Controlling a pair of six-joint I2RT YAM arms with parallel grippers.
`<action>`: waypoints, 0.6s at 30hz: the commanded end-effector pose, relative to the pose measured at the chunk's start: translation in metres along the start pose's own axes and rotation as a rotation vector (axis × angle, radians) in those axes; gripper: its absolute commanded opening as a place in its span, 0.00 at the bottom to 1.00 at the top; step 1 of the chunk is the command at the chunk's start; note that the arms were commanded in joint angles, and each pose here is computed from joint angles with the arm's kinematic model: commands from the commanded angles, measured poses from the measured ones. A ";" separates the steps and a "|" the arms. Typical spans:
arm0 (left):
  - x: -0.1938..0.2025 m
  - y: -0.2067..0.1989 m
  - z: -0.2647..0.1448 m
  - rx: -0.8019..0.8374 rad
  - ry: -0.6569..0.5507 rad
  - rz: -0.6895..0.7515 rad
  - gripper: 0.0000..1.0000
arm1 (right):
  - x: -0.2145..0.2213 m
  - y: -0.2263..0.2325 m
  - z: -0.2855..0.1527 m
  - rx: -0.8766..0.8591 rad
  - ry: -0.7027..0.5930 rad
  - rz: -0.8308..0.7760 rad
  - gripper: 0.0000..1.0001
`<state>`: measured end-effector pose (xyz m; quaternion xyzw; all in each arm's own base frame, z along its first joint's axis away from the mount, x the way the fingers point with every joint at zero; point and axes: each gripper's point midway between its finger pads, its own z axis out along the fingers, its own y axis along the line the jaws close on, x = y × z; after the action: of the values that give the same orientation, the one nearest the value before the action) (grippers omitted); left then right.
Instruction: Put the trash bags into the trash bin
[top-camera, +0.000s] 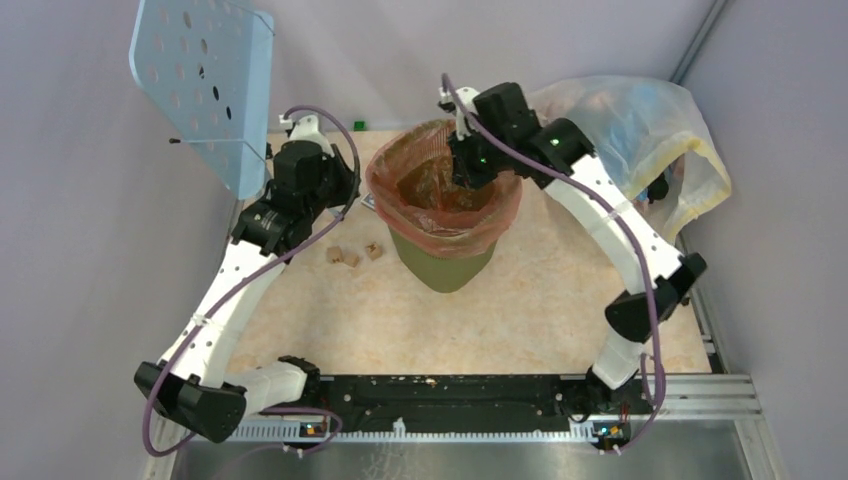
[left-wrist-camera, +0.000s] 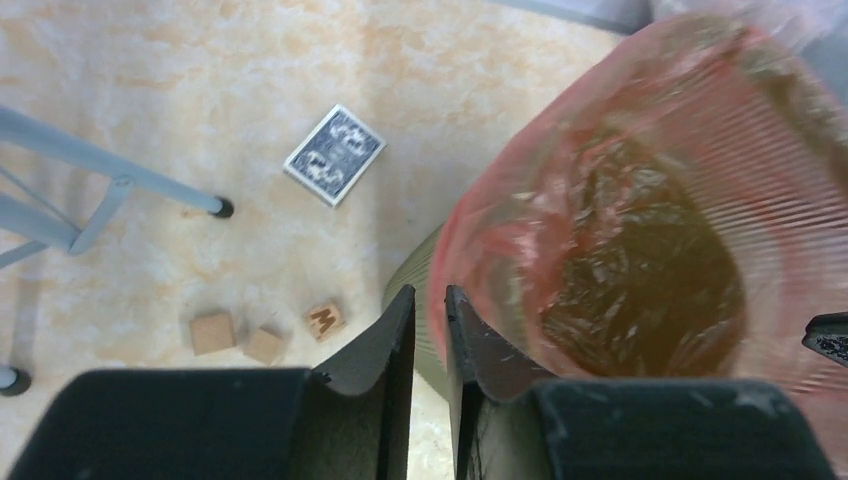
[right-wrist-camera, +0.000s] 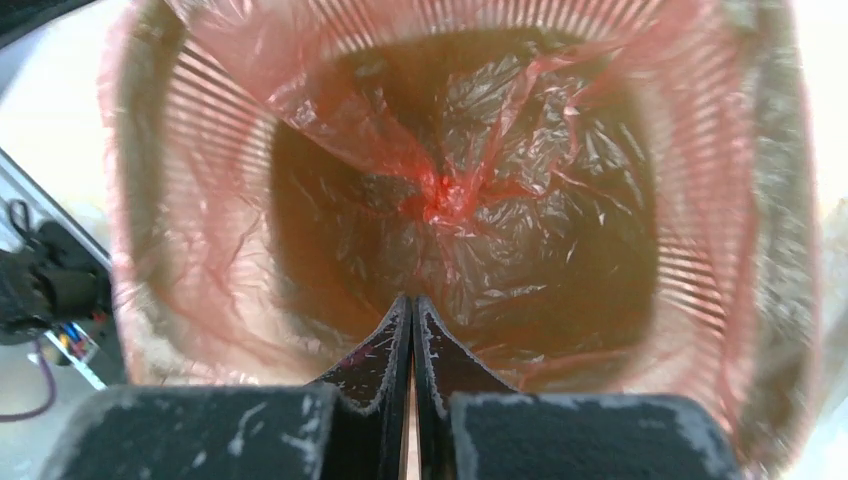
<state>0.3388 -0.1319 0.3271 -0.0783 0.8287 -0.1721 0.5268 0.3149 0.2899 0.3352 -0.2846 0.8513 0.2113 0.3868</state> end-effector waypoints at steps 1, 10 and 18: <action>0.018 0.009 0.008 0.025 0.025 -0.046 0.21 | 0.012 -0.001 0.018 0.028 0.102 -0.102 0.00; 0.057 -0.003 0.035 0.136 0.107 -0.090 0.13 | 0.065 0.003 0.081 -0.040 0.233 -0.071 0.00; 0.081 -0.006 0.051 0.179 0.159 -0.101 0.10 | 0.112 0.002 0.120 -0.054 0.288 0.008 0.00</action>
<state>0.3414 -0.1601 0.2356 -0.0692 0.8608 -0.2412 0.4427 0.3050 0.3072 0.1652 -0.3303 0.9050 0.1637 0.2122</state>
